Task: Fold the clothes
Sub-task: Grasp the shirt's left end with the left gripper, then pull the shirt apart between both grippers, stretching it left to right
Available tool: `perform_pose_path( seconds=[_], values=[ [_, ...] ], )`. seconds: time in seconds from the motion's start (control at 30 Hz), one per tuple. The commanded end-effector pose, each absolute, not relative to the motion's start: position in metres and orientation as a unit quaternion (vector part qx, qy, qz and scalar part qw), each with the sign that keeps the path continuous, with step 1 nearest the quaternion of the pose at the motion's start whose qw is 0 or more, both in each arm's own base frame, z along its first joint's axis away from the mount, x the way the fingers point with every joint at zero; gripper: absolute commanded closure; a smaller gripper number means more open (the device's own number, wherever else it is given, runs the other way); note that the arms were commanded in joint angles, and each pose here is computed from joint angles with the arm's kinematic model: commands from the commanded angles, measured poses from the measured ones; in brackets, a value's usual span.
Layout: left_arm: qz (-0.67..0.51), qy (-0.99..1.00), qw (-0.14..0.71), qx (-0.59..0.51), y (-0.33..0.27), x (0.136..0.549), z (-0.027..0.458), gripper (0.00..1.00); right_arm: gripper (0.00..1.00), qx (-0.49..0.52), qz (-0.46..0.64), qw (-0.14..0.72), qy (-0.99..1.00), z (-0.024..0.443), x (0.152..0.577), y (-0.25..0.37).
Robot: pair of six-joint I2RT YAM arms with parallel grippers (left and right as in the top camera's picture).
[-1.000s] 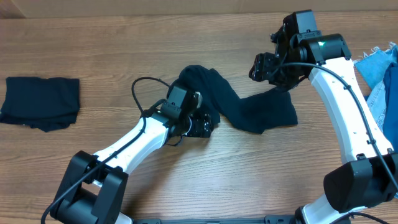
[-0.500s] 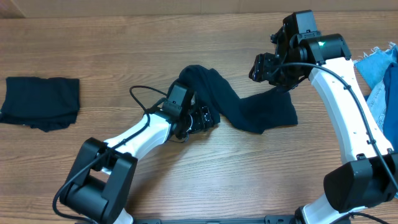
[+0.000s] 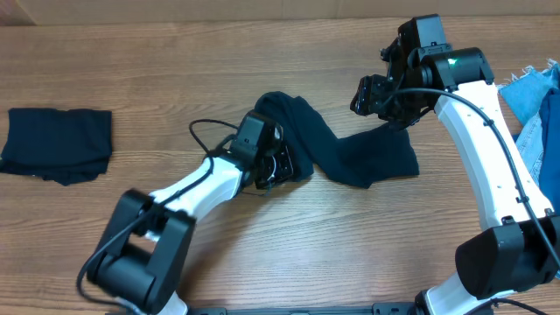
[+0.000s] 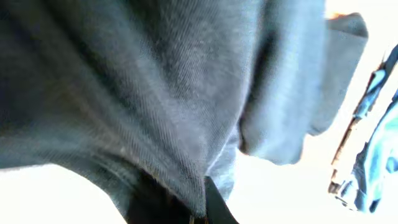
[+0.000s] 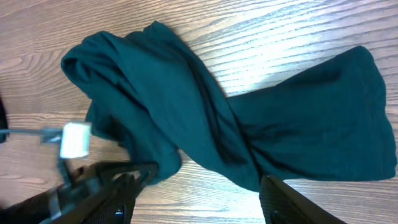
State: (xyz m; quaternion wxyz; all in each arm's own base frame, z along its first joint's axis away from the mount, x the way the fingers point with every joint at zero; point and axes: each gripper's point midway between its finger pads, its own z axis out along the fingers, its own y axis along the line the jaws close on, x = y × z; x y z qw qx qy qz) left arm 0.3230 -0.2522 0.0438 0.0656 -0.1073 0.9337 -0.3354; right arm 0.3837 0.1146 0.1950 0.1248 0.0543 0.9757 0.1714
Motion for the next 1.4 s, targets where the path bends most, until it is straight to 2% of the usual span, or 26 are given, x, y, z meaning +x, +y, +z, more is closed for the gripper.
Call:
perform_pose_path(
  seconds=[0.0, 0.17, 0.33, 0.43, 0.63, 0.73, 0.83, 1.03, 1.2, 1.27, 1.3, 1.33, 1.37],
  values=[
    [-0.336, 0.919, 0.190, -0.080, -0.227, 0.361, 0.144, 0.96, 0.32, 0.052, 0.165, 0.137, 0.975, 0.202, 0.382, 0.112],
    [-0.255, 0.909, 0.322, -0.073, -0.162, 0.381, 0.243, 0.96, 0.32, 0.059, 0.133, 0.139, 0.980, 0.198, 0.382, 0.101],
    [-0.170, 0.910, 0.370, -0.080, -0.107, 0.382, 0.290, 0.96, 0.31, 0.063, 0.113, 0.136, 0.982, 0.194, 0.380, 0.094],
    [-0.138, 0.910, 0.382, -0.087, -0.088, 0.383, 0.301, 0.96, 0.29, 0.065, 0.107, 0.114, 0.986, 0.176, 0.372, 0.092],
    [-0.108, 0.901, 0.406, -0.107, -0.062, 0.387, 0.321, 0.96, 0.28, 0.074, 0.091, 0.026, 0.993, 0.085, 0.328, 0.087],
    [-0.086, 0.900, 0.409, -0.126, -0.045, 0.385, 0.326, 0.96, 0.26, 0.091, 0.091, -0.004, 0.992, 0.056, 0.308, 0.085],
    [-0.083, 0.898, 0.412, -0.129, -0.040, 0.384, 0.331, 0.96, 0.26, 0.143, 0.095, 0.008, 0.985, 0.049, 0.315, 0.077],
    [-0.078, 0.905, 0.397, -0.128, -0.039, 0.379, 0.325, 0.96, 0.27, 0.150, 0.094, 0.059, 0.982, 0.044, 0.344, 0.070],
    [-0.077, 0.909, 0.390, -0.127, -0.040, 0.376, 0.322, 0.96, 0.31, 0.167, 0.080, 0.046, 0.982, 0.019, 0.349, 0.067],
    [-0.076, 0.909, 0.391, -0.126, -0.040, 0.376, 0.322, 0.96, 0.39, 0.169, 0.078, 0.040, 0.982, 0.009, 0.351, 0.067],
    [-0.076, 0.909, 0.391, -0.125, -0.040, 0.376, 0.322, 0.96, 0.49, 0.176, 0.078, 0.040, 0.981, 0.006, 0.352, 0.067],
    [-0.076, 0.909, 0.391, -0.126, -0.040, 0.376, 0.322, 0.96, 0.62, 0.175, 0.080, 0.045, 0.980, 0.006, 0.355, 0.068],
    [-0.076, 0.909, 0.391, -0.126, -0.040, 0.376, 0.322, 0.96, 0.82, 0.174, 0.081, 0.050, 0.980, 0.008, 0.357, 0.068]
  ],
)
